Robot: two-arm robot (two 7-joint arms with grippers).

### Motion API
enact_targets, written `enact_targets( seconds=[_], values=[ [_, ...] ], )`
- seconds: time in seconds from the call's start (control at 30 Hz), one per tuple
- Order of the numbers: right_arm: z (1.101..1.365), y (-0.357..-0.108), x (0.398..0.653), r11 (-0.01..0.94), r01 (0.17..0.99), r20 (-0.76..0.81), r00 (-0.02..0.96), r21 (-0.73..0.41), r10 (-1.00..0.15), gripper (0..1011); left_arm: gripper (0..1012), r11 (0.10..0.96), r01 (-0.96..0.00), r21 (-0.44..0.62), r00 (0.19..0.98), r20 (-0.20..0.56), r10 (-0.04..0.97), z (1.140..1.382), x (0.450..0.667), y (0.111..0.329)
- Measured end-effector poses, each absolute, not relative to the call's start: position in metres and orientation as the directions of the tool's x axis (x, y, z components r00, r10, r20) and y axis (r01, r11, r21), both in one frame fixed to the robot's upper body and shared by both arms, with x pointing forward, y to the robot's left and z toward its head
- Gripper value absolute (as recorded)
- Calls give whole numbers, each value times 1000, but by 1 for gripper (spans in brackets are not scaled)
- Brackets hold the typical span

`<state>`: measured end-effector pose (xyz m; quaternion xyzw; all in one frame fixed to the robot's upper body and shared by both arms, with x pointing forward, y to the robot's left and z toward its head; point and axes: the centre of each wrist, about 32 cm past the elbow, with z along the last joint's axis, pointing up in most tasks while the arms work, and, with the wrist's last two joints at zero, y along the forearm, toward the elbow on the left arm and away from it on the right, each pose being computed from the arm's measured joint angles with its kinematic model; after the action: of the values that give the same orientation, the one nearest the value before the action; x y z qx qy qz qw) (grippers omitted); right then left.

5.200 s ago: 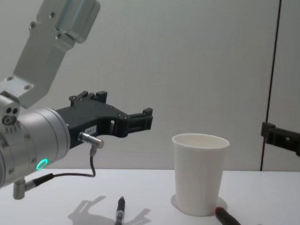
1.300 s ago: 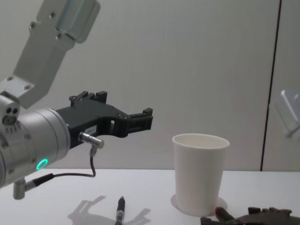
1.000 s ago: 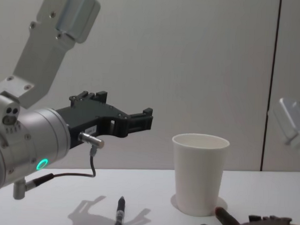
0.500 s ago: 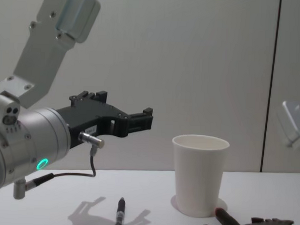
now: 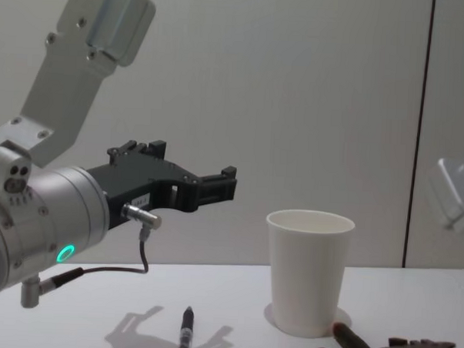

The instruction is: Place the pen into the pen holder.

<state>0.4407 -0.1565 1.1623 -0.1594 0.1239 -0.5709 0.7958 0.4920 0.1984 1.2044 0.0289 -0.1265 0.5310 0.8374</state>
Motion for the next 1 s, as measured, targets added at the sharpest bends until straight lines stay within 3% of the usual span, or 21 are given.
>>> enact_targets(
  seconds=[0.23,1.0],
  values=[
    [1162,-157,441,296,869,-16,316,-397,-949,852,1001,434,-897,-86,404,242,882,1204,492,198],
    [1161,-157,441,295,869,-20,314,-397,-949,708,1001,434,-897,-86,404,242,882,1204,492,198]
  ],
)
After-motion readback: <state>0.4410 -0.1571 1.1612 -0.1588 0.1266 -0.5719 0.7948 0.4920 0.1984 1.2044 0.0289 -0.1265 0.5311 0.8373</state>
